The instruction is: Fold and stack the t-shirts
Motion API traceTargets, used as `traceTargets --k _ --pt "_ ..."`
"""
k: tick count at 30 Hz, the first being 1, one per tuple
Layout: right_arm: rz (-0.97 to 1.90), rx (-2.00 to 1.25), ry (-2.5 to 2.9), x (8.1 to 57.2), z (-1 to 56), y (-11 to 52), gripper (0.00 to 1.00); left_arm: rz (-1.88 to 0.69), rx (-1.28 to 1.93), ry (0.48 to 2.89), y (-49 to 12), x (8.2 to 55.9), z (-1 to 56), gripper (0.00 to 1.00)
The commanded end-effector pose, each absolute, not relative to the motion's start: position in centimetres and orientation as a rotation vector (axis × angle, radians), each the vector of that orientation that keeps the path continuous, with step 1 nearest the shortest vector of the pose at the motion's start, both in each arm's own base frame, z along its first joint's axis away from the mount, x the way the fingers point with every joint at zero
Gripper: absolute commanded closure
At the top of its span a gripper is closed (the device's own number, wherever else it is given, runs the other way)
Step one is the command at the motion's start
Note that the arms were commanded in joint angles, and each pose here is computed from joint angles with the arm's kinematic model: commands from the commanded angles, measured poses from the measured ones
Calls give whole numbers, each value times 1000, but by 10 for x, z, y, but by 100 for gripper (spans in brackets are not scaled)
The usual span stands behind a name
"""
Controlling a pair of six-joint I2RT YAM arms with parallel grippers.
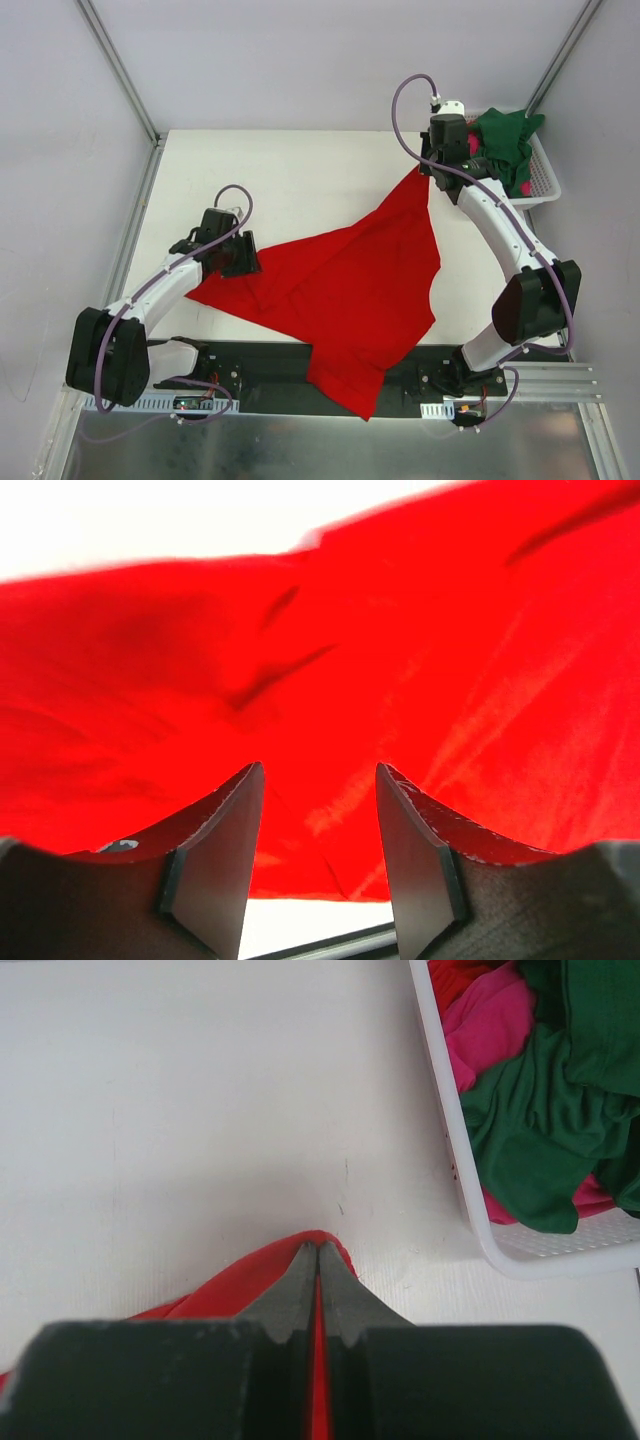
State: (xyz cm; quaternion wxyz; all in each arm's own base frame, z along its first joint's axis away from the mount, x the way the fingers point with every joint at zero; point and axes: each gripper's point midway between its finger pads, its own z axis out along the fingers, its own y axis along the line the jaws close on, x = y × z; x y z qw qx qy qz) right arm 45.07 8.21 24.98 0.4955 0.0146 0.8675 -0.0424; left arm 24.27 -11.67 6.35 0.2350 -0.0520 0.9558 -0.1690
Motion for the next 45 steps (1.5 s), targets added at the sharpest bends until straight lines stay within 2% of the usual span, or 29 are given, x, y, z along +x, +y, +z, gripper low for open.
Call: traceTargets --k 1,12,28,45 --pt "-66 51 2029 445 279 83 99 -403 -182 2583 -103 260 65 52" --pt "-70 49 2034 444 278 82 98 -392 -237 2588 -91 269 54 53" --pt "-66 48 2038 444 277 83 99 -401 -265 2663 -92 250 32 54" --pt "-77 49 2043 443 274 81 99 -473 -239 2658 -104 253 34 56"
